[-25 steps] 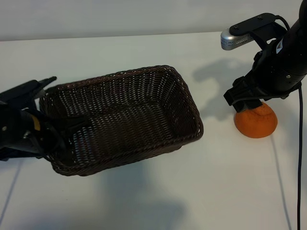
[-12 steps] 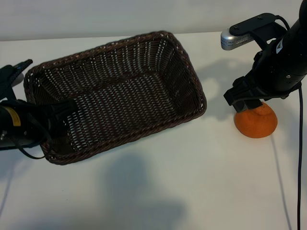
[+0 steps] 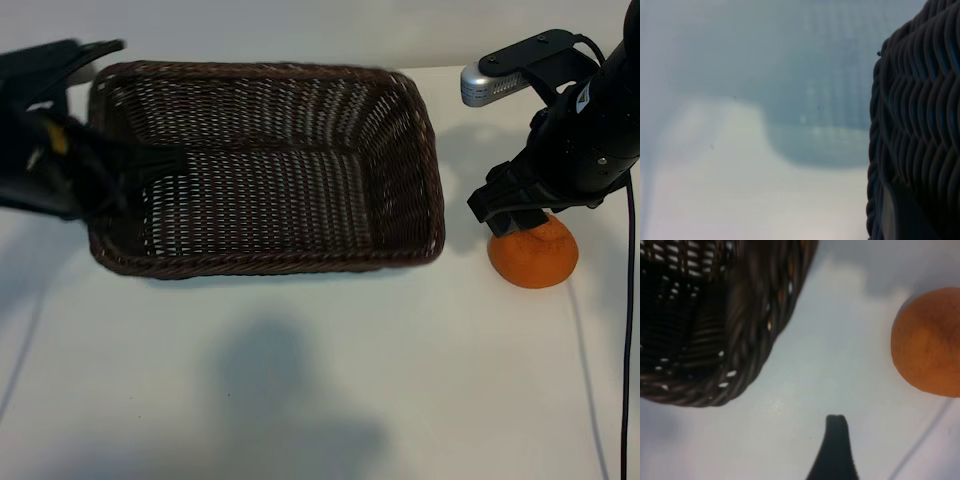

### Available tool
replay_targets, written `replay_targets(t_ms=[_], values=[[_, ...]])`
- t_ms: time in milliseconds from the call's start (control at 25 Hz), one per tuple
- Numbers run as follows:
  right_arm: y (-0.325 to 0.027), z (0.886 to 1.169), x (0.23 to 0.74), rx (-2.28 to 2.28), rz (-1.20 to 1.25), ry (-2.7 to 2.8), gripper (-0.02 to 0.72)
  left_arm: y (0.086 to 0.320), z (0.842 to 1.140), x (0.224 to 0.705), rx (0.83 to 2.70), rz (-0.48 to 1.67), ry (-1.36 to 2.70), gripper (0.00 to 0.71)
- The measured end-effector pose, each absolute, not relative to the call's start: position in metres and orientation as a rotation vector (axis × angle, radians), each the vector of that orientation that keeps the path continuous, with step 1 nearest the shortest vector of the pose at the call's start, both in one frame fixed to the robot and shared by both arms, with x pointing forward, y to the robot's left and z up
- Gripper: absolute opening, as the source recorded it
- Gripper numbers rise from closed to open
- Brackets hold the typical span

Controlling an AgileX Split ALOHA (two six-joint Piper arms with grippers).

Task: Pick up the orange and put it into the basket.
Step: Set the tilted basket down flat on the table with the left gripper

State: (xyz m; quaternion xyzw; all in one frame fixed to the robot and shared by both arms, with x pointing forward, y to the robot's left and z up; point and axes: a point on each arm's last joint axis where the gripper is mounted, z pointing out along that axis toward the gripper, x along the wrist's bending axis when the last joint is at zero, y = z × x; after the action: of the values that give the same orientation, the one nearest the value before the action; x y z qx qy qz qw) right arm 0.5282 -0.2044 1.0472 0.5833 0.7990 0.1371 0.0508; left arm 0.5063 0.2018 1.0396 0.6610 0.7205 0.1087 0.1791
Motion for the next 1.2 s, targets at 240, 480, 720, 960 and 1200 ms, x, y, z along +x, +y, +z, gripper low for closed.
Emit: replay_targets(t_ms=[240, 480, 720, 960, 1200], values=[[-0.204, 1.047, 0.528, 1.775, 0.417, 2.432, 0.57, 0.179, 1.028, 0.54, 1.923, 0.187, 1.965, 0.155], [-0.204, 1.047, 0.528, 1.776, 0.416, 2.433, 0.57, 0.168, 0.993, 0.557, 1.927, 0.106, 2.002, 0.154], [-0.204, 1.047, 0.528, 1.776, 0.416, 2.433, 0.57, 0.166, 0.975, 0.563, 1.979, 0.096, 2.006, 0.154], [-0.204, 1.047, 0.528, 1.776, 0.416, 2.433, 0.57, 0.164, 0.963, 0.569, 2.001, 0.11, 1.976, 0.154], [-0.204, 1.047, 0.528, 1.776, 0.416, 2.433, 0.57, 0.161, 0.951, 0.573, 1.994, 0.084, 1.987, 0.153]])
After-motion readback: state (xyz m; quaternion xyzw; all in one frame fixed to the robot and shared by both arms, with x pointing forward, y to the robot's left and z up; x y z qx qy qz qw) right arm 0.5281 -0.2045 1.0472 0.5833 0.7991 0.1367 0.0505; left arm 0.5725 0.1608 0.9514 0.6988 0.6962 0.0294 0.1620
